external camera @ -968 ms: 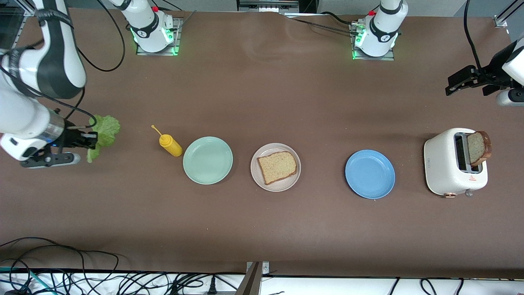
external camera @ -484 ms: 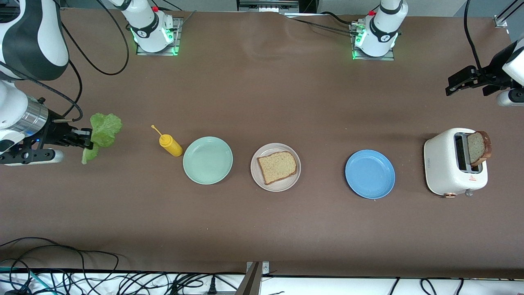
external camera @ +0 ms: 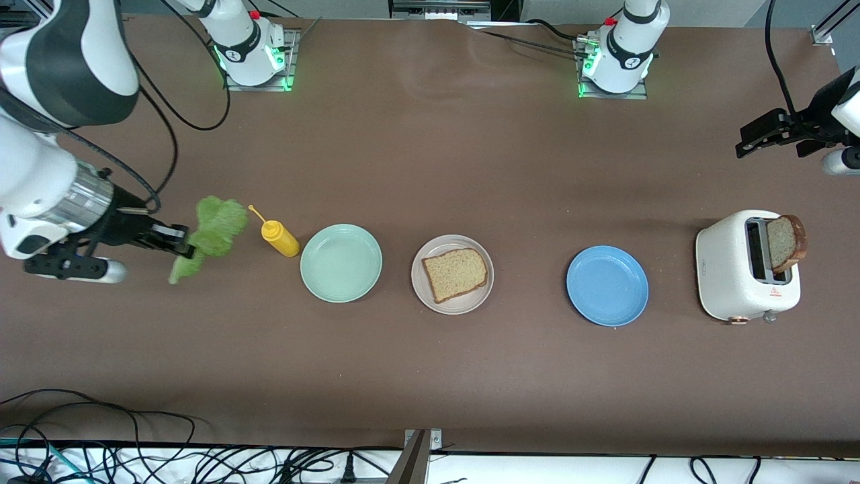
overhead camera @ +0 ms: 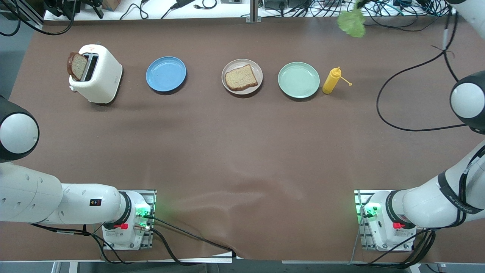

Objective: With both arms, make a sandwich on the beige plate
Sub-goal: 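Carry the lettuce leaf over the bread on the beige plate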

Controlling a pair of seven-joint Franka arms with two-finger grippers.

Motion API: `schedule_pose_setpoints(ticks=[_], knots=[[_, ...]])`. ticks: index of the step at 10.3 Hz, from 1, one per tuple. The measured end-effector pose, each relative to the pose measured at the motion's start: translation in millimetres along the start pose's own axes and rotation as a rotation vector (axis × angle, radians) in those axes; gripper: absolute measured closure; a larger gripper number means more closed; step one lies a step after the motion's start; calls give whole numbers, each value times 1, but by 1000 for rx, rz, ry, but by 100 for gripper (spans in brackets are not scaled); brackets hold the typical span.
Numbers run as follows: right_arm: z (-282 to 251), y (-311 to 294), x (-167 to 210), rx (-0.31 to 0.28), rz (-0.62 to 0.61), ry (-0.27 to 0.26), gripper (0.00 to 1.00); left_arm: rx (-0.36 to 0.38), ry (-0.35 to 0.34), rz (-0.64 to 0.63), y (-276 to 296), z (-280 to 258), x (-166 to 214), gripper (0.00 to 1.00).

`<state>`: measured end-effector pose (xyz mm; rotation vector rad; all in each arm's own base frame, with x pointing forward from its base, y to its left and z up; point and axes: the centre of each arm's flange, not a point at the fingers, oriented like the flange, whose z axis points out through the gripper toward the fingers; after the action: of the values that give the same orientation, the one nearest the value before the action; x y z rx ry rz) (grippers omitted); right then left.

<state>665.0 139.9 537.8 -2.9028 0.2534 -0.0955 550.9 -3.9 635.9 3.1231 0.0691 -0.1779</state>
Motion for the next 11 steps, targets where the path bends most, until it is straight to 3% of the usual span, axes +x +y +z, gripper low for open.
schedule_pose_setpoints(ticks=[3,5,9,11], knots=[[45,-81,-24,24,138,0,96,0,-1,-1,-1,0,0,0],[110,-133,-40,29,264,1,96,0,0,-1,-1,1,1,0],[238,-182,-53,101,476,91,96,-1,1,-5,-3,1,2,0],[298,-208,-77,146,550,123,96,-1,1,-8,-4,1,2,0]])
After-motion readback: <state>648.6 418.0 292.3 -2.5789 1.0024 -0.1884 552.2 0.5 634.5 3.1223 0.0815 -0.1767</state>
